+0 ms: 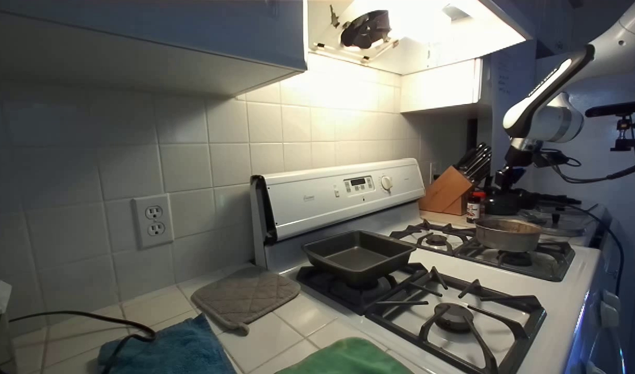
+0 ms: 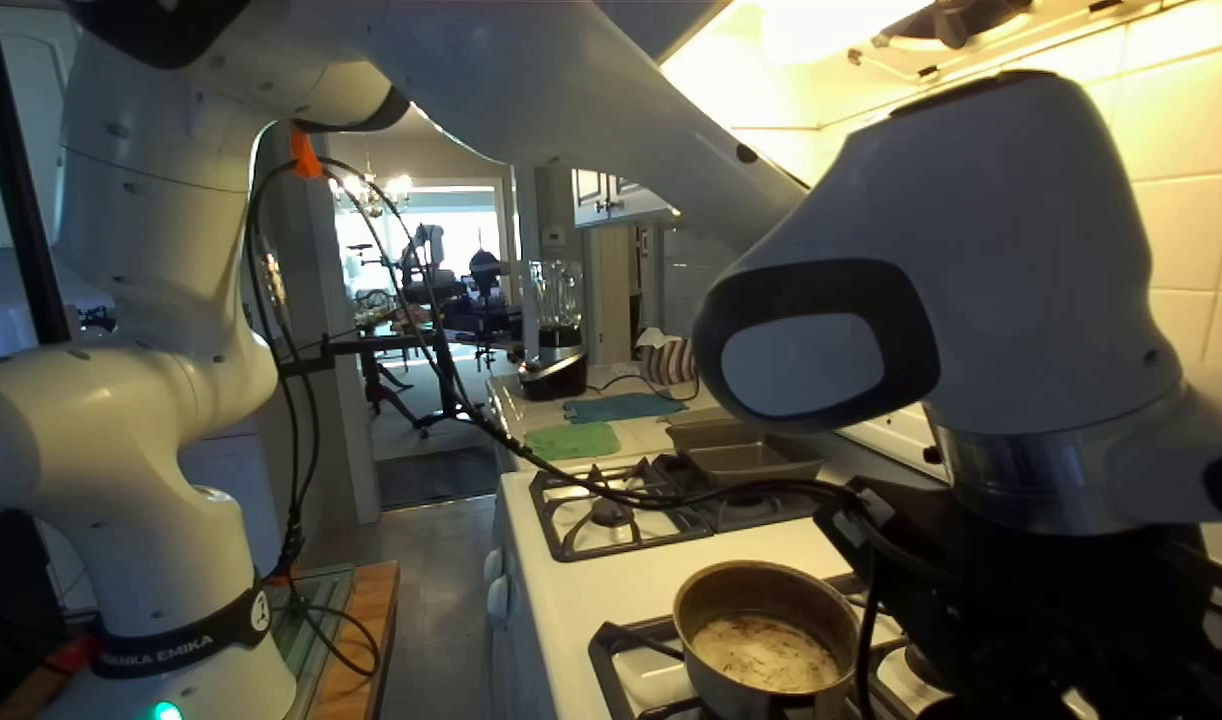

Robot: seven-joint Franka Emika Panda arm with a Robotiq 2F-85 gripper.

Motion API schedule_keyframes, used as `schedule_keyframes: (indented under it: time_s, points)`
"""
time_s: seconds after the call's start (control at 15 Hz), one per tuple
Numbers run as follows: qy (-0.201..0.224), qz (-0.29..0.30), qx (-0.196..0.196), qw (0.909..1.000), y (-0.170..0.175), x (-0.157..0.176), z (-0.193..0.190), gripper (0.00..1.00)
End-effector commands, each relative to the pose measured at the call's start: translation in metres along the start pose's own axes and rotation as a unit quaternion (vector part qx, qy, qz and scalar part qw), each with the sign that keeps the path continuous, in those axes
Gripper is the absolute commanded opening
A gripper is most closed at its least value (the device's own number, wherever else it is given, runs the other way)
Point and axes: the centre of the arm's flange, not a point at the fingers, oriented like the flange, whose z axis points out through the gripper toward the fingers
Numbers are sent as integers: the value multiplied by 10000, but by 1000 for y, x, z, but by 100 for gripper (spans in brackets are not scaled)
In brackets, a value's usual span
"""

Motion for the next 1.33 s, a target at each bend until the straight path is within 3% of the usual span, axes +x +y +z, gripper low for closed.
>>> schedule_keyframes:
  time_s: [0.0,0.73,1.2,1.27]
  points:
    - [-70,-32,-105,9999,23,10,26,6]
    - [-311,-75,-311,9990,34,7,75,6]
    - [-360,389,-297,9982,30,9,92,6]
    - [-369,438,-301,9979,30,9,93,10]
